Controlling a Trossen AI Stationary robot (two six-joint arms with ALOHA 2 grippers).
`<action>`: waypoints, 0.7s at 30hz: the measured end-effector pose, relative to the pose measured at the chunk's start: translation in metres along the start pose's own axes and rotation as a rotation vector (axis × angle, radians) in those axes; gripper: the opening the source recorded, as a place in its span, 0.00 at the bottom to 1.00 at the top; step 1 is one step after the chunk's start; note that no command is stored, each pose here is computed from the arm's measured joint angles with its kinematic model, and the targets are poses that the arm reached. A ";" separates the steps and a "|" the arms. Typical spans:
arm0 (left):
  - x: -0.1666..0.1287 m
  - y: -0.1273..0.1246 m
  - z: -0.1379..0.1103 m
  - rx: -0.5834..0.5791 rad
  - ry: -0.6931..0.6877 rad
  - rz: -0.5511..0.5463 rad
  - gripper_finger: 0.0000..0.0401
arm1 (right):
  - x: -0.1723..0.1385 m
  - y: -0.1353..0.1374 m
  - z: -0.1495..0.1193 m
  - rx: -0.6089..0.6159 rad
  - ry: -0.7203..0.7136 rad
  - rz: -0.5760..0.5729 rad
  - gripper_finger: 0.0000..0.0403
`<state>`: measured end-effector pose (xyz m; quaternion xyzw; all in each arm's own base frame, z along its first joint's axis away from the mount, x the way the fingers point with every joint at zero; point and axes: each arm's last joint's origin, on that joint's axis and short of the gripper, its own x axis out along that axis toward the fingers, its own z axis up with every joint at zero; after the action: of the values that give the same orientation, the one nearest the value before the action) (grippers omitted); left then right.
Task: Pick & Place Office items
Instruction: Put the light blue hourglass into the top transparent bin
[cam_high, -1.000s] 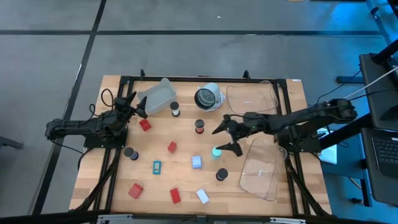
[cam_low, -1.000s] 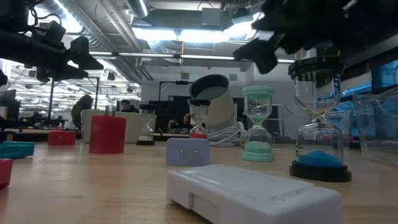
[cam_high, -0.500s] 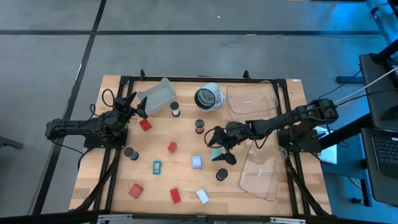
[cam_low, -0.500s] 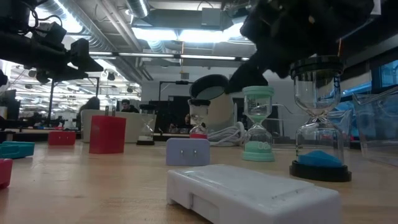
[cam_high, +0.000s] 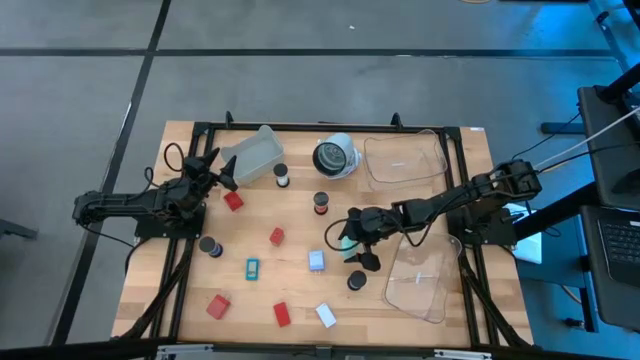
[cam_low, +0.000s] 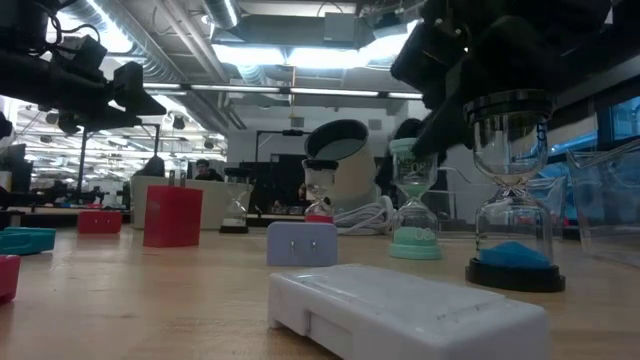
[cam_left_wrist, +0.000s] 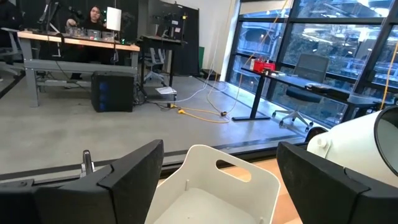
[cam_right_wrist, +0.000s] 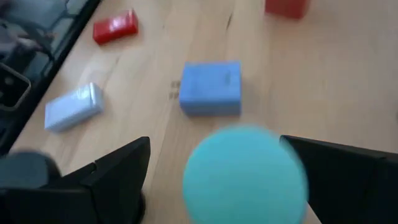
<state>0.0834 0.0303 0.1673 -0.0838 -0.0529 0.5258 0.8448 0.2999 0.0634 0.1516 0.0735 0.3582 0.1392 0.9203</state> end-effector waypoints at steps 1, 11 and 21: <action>0.000 0.000 0.000 0.000 0.000 0.000 0.77 | 0.000 0.000 -0.001 0.007 0.005 -0.005 0.89; 0.000 0.000 0.000 0.000 0.000 0.000 0.77 | 0.000 -0.001 -0.002 0.006 0.013 -0.027 0.77; 0.000 0.000 0.000 0.000 0.000 0.000 0.77 | 0.000 -0.001 -0.002 0.003 0.013 -0.027 0.51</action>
<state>0.0834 0.0303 0.1672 -0.0837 -0.0528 0.5258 0.8448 0.2990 0.0623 0.1502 0.0690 0.3653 0.1269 0.9196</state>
